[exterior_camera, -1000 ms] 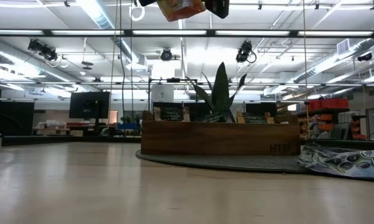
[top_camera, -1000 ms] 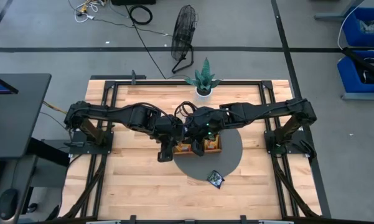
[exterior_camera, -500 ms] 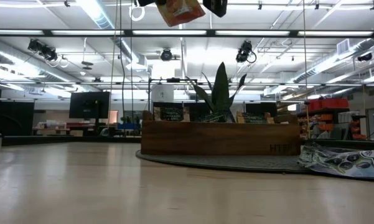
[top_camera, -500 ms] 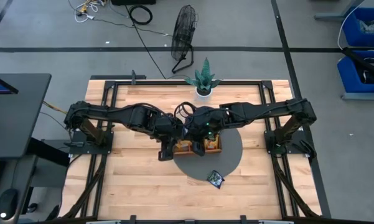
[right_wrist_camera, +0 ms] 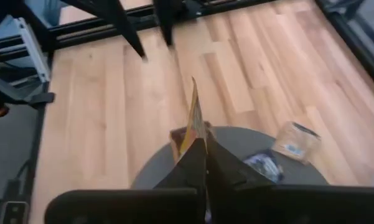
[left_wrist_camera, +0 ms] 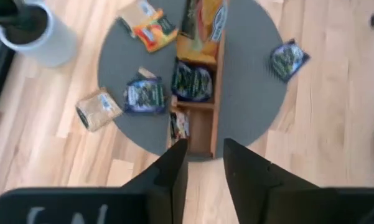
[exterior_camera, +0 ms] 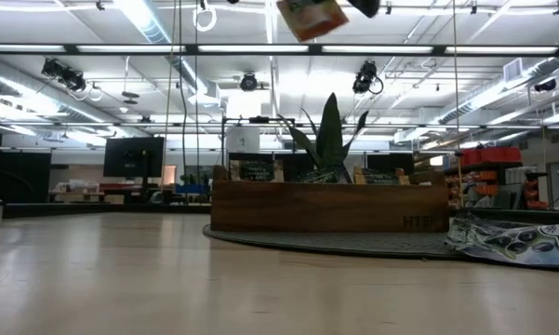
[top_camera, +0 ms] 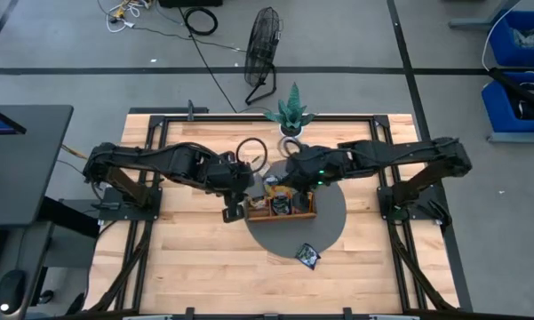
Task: Pick & Place Tea
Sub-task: Put the yellow tea bag into the right section of the wooden organizer
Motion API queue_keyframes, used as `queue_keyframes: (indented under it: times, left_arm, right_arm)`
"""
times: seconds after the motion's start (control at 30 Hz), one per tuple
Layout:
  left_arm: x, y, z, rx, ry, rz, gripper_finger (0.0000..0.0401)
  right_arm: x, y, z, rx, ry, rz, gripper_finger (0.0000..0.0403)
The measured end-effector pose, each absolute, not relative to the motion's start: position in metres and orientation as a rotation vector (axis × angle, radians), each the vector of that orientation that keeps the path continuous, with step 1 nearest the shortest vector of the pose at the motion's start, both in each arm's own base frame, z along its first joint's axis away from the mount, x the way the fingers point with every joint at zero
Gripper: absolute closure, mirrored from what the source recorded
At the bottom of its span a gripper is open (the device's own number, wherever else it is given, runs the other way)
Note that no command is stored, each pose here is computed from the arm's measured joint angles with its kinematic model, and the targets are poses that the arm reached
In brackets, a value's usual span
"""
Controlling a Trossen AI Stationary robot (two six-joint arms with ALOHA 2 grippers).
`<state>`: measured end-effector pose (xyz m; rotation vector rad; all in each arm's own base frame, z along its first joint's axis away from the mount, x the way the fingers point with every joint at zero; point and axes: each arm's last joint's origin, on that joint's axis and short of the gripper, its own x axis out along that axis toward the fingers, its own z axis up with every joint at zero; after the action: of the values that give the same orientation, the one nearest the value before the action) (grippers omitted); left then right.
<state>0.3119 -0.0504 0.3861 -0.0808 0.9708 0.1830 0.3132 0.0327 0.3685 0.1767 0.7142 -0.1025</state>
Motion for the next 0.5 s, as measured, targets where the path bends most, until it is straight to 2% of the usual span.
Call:
queue_keyframes:
  times: [0.23, 0.5]
  left_arm:
    - [0.301, -0.055, 0.403, -0.087, 0.857, 0.215, 0.0282]
    - [0.305, -0.059, 0.410, -0.117, 0.764, 0.218, 0.0284]
  right_arm:
    - [0.266, 0.033, 0.337, 0.196, 0.549, -0.063, 0.0403]
    - [0.223, 0.028, 0.272, 0.221, 0.412, -0.040, 0.0403]
